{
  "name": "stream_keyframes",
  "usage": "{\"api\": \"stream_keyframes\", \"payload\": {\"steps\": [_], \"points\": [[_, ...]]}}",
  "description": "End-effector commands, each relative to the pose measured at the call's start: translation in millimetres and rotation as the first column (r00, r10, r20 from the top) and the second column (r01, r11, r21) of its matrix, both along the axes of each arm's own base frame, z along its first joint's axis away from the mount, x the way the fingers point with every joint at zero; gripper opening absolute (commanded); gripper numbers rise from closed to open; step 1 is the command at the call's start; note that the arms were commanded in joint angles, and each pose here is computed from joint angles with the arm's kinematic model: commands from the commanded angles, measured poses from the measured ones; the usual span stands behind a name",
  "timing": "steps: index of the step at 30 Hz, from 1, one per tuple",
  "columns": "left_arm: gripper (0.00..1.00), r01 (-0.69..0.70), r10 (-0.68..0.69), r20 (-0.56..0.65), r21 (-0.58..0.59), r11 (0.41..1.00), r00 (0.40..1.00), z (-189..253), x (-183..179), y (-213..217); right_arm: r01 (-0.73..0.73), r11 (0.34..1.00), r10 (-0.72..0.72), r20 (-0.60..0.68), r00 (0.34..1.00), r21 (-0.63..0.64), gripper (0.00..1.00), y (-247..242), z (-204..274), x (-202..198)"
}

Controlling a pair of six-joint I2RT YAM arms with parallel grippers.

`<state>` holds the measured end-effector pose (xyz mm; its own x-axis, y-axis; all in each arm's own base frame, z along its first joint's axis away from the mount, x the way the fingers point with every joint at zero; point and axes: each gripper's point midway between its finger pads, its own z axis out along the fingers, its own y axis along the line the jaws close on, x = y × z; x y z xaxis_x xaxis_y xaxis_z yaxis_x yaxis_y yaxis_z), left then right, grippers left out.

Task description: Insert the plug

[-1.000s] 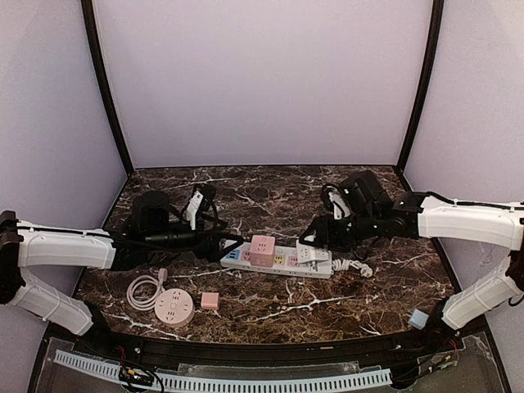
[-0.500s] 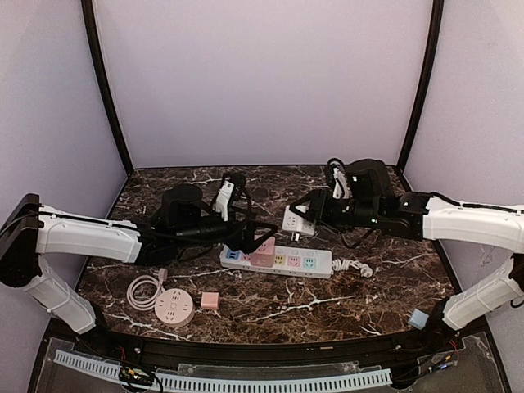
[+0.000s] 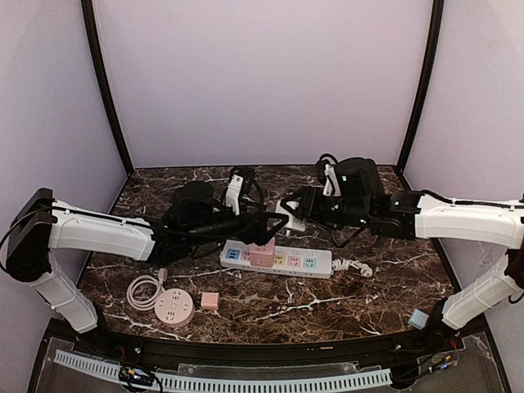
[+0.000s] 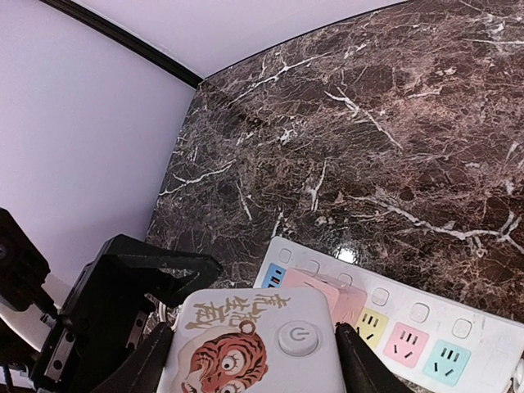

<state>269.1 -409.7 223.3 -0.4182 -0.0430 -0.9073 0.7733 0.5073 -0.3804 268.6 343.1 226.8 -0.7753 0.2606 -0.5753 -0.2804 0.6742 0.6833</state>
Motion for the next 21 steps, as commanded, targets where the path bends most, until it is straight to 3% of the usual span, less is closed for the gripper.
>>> {"api": "stream_keyframes", "payload": {"steps": [1, 8, 15, 21], "points": [[0.92, 0.036, -0.036, 0.024, -0.007, 0.999, 0.999, 5.6, -11.6, -7.5, -0.007, 0.995, -0.002, 0.091, 0.996, 0.104, 0.00, 15.6, 42.7, 6.0], [0.91, 0.039, -0.039, 0.003, 0.010, 0.999, 0.999, -5.1, -9.9, -17.8, -0.009, 0.993, -0.004, 0.109, 0.994, 0.116, 0.00, 19.1, 48.3, 6.1], [0.76, -0.018, 0.019, 0.027, -0.037, 0.999, 0.999, 2.1, -1.3, -13.8, -0.014, 0.993, 0.001, 0.110, 0.994, 0.116, 0.00, 22.7, 48.0, 2.0], [0.74, -0.031, 0.036, 0.052, -0.080, 0.996, 0.998, 11.9, -0.2, -11.1, -0.028, 0.993, 0.015, 0.116, 0.993, 0.117, 0.00, 28.2, 44.8, -3.2]]}}
